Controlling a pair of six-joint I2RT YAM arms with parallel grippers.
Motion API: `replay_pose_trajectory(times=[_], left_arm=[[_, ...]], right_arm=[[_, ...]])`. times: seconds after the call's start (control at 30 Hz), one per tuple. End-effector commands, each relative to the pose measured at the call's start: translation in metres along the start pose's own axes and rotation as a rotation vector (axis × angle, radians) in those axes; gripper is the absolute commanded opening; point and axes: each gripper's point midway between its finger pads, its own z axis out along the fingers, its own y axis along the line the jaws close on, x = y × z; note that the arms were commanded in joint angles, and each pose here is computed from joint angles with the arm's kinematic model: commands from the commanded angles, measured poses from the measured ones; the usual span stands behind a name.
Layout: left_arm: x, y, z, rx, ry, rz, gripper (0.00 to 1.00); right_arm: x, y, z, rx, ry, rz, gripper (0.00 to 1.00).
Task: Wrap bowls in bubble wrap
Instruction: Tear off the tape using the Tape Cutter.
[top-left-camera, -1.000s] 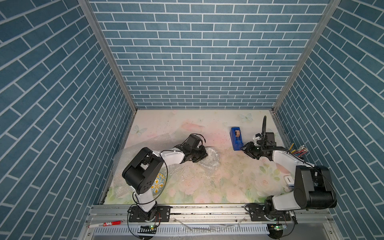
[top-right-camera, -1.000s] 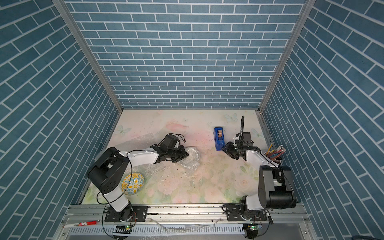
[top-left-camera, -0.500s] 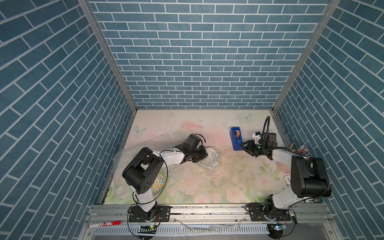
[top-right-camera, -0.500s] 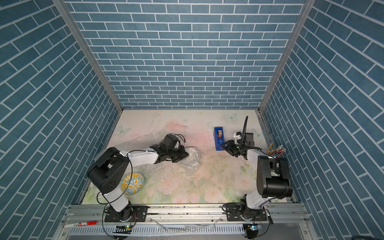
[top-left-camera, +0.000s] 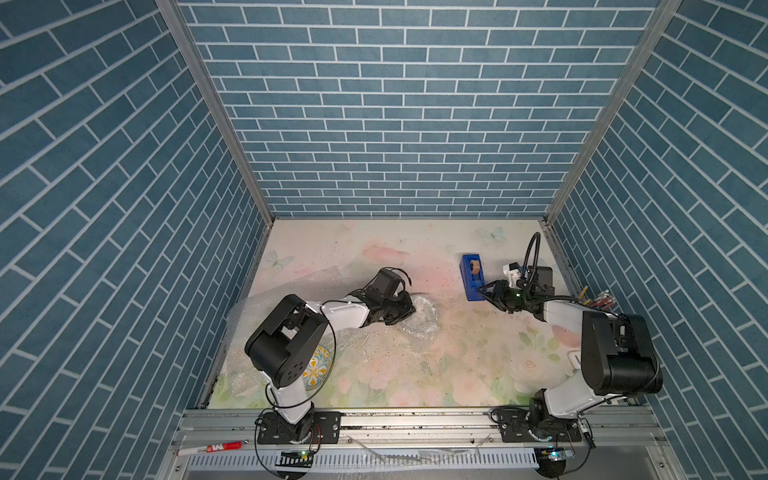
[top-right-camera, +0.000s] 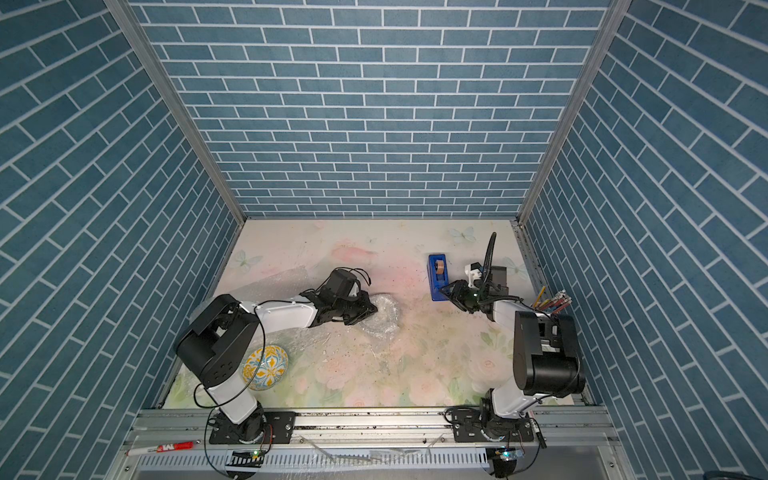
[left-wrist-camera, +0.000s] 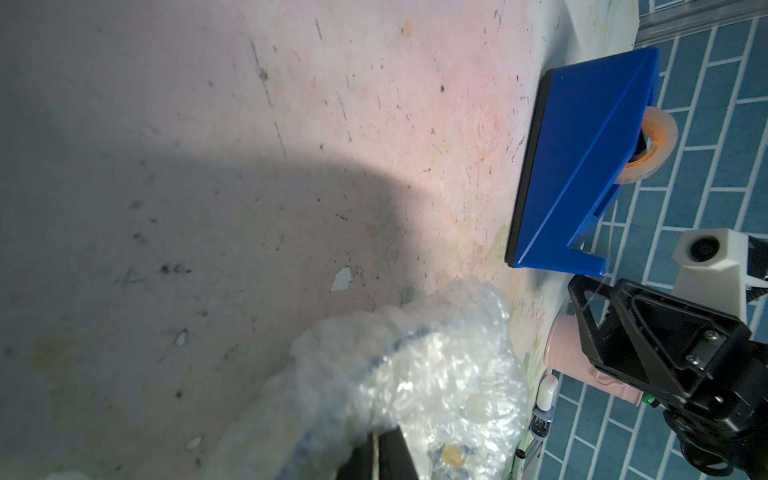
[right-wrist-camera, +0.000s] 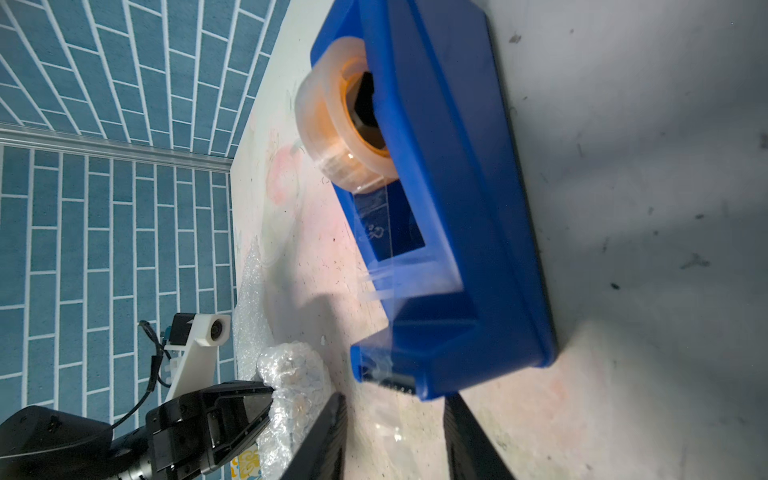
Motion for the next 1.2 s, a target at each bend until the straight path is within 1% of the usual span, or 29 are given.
replay_pose_trajectory(times=[0.0, 0.2, 0.3, 0.37, 0.47, 0.57, 0.97, 1.17], left_arm=[[0.016, 0.04, 0.008, -0.115, 0.053, -0.042, 0.08], [0.016, 0.039, 0.008, -0.114, 0.055, -0.042, 0.08], [0.016, 0.039, 0.008, -0.114, 0.054, -0.042, 0.08], [0.016, 0.039, 0.009, -0.116, 0.054, -0.043, 0.08], [0.016, 0.039, 0.009, -0.116, 0.055, -0.044, 0.08], [0.016, 0.039, 0.009, -0.118, 0.056, -0.043, 0.08], [0.017, 0.043, 0.011, -0.125, 0.06, -0.045, 0.08], [0.017, 0.044, 0.012, -0.124, 0.058, -0.046, 0.08]], right_arm=[[-0.005, 0.008, 0.0, -0.034, -0.005, -0.014, 0.38], [-0.003, 0.007, 0.002, -0.04, 0.013, -0.005, 0.33], [-0.003, 0.007, 0.003, -0.041, 0.013, -0.005, 0.3], [-0.004, 0.008, 0.002, -0.044, 0.012, -0.005, 0.25], [-0.005, 0.01, 0.001, -0.045, 0.009, -0.006, 0.16], [-0.004, 0.012, -0.001, -0.049, 0.003, -0.003, 0.0], [-0.006, 0.029, -0.019, -0.049, -0.04, -0.023, 0.0], [0.003, 0.03, -0.027, -0.038, -0.048, -0.01, 0.0]])
